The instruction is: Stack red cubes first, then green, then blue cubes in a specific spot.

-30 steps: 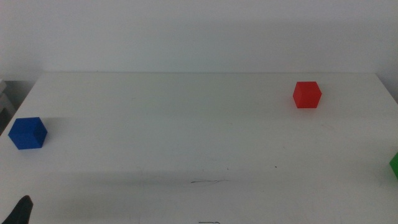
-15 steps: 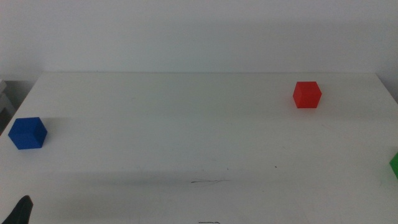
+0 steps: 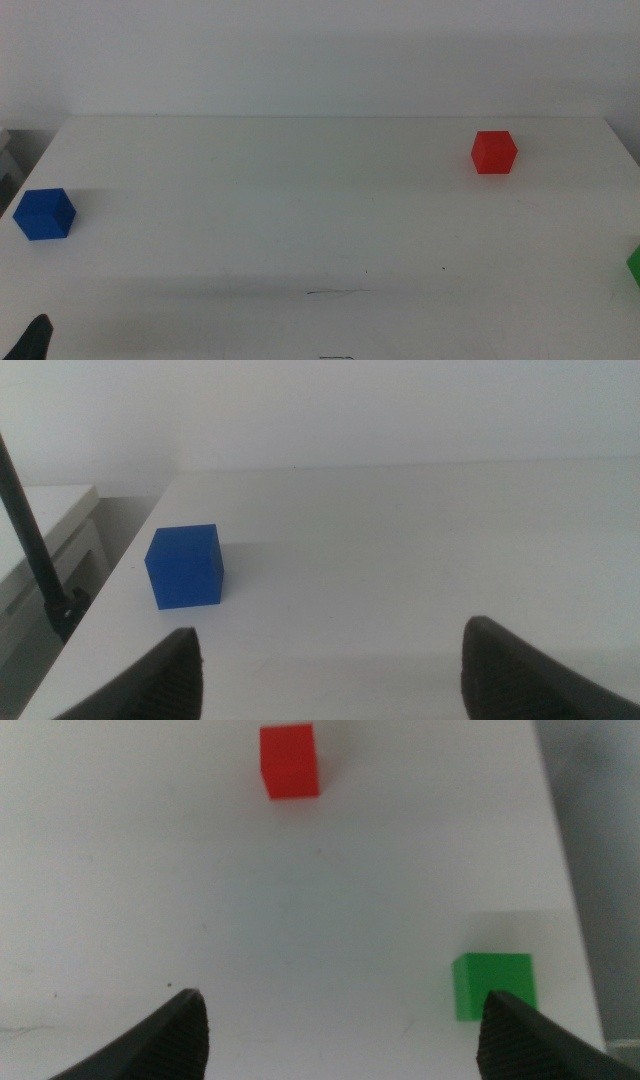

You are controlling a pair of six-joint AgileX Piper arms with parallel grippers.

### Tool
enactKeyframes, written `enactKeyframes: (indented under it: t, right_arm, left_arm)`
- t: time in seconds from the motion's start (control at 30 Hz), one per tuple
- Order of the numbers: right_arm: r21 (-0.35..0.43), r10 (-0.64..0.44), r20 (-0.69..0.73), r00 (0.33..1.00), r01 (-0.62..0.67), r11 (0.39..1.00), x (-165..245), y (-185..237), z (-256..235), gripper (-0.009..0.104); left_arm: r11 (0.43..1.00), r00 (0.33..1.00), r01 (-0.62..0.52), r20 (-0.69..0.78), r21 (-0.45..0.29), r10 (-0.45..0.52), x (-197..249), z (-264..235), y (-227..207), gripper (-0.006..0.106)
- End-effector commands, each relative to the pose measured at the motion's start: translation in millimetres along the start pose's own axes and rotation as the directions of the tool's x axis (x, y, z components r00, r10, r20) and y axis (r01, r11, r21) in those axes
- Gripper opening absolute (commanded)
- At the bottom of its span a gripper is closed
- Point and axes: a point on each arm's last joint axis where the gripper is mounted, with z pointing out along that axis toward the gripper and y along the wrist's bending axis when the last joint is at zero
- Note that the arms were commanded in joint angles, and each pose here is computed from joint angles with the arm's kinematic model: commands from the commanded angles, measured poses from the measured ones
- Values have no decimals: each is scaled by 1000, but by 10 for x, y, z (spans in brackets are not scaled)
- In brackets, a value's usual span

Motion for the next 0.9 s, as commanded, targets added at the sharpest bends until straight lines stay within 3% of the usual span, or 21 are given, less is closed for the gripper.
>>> enactKeyframes:
  t: [0.0,0.17,0.37,0.53,0.87]
  right_arm:
    - [-22,-9,32,999,10,1000,-192,18,40,91]
    - [-69,-15,-41,999,12,998,-445,56,429,91]
    - [-92,-100,-102,990,91,992,-714,218,977,91]
    - [-89,-159,-100,982,150,985,-976,381,1350,91]
    - [-89,-160,-117,980,150,985,-1272,437,2193,91]
  left_arm:
    - [1000,994,11,112,1,-11,-92,-24,3,86]
    - [1000,994,11,112,1,-11,-92,-24,3,86]
    - [1000,994,12,112,1,-12,-92,-24,3,86]
    - [1000,994,12,112,1,-12,-92,-24,3,86]
    - [1000,994,12,112,1,-12,-92,-24,3,86]
